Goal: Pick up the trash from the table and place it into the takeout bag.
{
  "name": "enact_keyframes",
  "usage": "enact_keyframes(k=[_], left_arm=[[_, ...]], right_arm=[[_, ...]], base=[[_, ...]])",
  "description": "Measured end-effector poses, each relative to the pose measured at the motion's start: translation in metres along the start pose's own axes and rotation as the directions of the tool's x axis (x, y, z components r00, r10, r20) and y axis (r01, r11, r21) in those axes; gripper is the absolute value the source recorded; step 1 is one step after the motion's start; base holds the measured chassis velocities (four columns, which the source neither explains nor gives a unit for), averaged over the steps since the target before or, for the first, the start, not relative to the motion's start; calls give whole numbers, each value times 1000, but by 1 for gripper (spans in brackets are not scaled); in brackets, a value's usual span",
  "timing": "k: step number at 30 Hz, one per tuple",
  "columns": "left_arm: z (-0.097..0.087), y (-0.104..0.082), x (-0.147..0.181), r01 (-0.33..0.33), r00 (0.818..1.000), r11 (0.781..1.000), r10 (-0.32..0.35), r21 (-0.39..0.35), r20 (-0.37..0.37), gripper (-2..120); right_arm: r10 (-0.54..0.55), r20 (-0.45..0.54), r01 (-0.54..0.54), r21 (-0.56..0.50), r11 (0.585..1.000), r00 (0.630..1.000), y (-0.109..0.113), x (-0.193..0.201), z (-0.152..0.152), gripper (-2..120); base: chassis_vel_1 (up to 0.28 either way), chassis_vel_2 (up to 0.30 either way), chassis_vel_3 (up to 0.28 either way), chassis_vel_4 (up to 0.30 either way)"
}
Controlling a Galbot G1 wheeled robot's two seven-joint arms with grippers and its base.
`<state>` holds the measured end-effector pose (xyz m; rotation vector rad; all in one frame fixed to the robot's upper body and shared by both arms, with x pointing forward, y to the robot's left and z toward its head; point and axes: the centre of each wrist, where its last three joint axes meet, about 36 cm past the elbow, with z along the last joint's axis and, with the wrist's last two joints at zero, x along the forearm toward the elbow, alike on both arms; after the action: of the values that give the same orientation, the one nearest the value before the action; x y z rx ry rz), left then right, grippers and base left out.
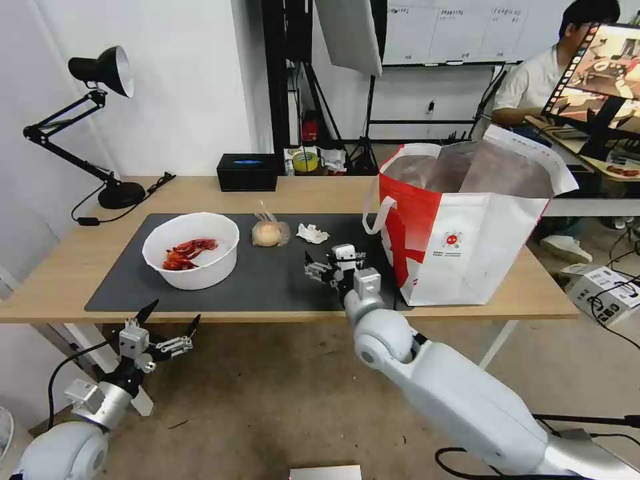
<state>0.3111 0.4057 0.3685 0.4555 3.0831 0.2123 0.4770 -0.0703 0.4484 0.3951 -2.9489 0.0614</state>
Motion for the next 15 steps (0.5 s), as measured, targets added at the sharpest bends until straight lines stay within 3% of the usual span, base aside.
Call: enact_keyframes(k=[15], left_arm=[[2, -6, 1, -1, 1000, 1000, 1, 1, -2, 100]], right_arm=[[161, -87, -163, -7, 987, 983, 36, -59, -13, 100]], base=[[0, 0, 0, 0]])
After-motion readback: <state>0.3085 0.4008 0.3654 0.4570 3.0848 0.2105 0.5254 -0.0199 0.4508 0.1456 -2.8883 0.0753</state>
